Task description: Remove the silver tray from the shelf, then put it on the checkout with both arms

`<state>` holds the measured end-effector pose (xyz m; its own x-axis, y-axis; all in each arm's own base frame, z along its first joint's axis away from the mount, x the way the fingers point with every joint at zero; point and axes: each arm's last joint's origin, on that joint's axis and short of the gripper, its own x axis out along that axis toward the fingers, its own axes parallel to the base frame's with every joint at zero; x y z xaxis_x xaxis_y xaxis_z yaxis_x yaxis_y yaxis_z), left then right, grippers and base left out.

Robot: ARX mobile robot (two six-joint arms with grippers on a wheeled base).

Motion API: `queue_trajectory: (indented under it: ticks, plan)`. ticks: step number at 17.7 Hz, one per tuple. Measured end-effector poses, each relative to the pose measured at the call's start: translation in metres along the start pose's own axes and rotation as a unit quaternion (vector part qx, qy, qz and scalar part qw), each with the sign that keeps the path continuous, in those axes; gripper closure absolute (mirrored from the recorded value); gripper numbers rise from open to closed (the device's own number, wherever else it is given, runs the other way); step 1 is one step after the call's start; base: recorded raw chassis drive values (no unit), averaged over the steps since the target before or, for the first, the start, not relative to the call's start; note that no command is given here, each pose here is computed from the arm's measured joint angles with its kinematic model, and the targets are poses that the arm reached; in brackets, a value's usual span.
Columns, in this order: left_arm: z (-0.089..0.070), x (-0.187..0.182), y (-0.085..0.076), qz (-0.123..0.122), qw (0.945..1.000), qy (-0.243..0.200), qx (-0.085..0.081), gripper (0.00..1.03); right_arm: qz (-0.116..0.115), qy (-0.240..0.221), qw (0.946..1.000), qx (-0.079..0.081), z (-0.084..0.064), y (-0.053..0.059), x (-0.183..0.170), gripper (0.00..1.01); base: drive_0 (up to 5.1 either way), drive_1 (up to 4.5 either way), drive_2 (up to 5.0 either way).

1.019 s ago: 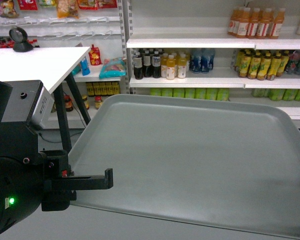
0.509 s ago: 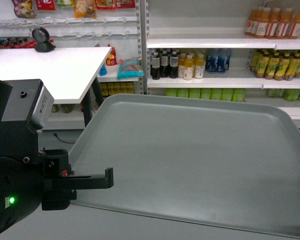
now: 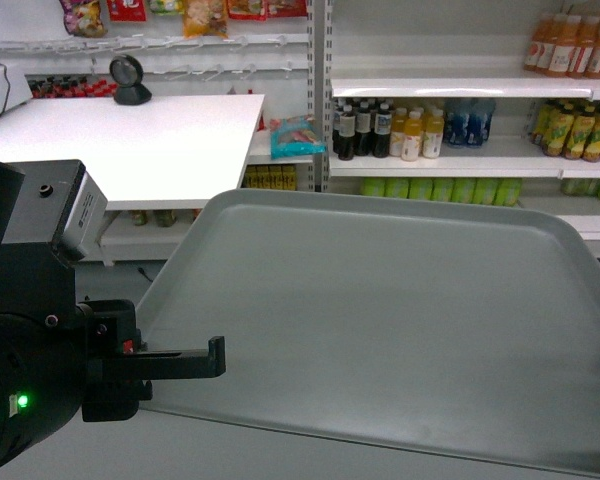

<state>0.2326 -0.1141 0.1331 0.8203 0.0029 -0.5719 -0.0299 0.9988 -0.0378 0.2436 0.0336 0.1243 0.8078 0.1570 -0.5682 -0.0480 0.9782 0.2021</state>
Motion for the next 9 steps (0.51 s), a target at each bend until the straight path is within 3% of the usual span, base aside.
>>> queue_trajectory:
  ticks: [9]
  plan:
    - [0.0,0.0,0.0,0.0,1.0,0.0,0.0,1.0,0.0,0.0,1.0,0.0,0.0,0.0,0.0,0.98,-4.9,2.52,2.5]
